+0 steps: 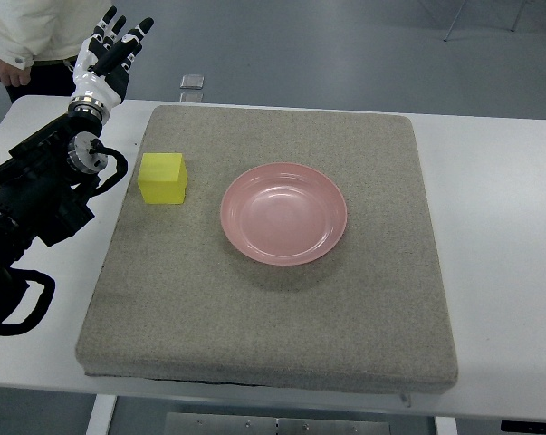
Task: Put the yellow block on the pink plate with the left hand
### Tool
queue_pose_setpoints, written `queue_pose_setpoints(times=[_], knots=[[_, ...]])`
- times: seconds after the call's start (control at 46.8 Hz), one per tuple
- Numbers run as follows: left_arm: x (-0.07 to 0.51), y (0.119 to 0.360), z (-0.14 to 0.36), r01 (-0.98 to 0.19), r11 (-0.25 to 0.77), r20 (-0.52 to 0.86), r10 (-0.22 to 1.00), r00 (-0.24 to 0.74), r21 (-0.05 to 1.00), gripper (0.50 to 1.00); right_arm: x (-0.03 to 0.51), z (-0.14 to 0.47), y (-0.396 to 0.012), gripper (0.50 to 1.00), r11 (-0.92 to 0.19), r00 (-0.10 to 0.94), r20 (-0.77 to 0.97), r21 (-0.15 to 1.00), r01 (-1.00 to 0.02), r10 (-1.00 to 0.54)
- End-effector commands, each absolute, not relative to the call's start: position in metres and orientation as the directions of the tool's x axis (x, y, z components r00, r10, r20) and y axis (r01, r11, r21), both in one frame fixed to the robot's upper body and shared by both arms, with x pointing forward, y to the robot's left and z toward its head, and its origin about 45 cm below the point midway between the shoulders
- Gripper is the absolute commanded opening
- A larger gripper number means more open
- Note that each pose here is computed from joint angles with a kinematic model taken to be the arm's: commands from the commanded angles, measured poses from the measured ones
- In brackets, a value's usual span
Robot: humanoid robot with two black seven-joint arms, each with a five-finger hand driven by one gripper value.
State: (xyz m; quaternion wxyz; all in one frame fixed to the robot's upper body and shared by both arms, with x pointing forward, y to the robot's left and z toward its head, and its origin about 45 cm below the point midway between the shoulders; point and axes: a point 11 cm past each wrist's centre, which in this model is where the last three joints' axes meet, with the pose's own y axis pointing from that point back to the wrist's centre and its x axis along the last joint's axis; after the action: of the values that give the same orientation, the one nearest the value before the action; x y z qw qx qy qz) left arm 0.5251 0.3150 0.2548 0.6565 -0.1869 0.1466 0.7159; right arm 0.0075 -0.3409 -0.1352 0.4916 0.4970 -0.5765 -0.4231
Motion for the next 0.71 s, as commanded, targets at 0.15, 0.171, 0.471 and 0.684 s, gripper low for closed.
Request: queue_pose_setpoints(times=[0.15,0.171,0.471,0.684], knots=[[0.5242,0.3196,0.2568,-0.991,-0.118,-0.457,0.886,-0.08,-0.056,0.992,0.0074,-0.1352,-0.3409,0.924,0.148,-0.023,0.146,0.976,-0.157,-0.989],[0.5246,0.3193,0.2575,-0.991,-0.117,-0.457,0.886,-0.079,-0.056,0.994,0.0074,-0.1352,-0.3409,0.924,0.148,-0.023,0.146,0.976,-0.157,-0.989],[0.5226,0.3216,0.2531,-0.991,-0.128,-0.473,0.877,-0.09,-0.049,0.992,0.0076,-0.1352,-0.3409,0.924,0.148,-0.023,0.146,0.976,-0.158,-0.989],[0.5222,0.3225,0.2523,-0.991,-0.128,-0.467,0.88,-0.091,-0.047,0.992,0.0076,-0.1352,-0.3409,0.924,0.148,-0.023,0.146,0.976,-0.158,-0.989]])
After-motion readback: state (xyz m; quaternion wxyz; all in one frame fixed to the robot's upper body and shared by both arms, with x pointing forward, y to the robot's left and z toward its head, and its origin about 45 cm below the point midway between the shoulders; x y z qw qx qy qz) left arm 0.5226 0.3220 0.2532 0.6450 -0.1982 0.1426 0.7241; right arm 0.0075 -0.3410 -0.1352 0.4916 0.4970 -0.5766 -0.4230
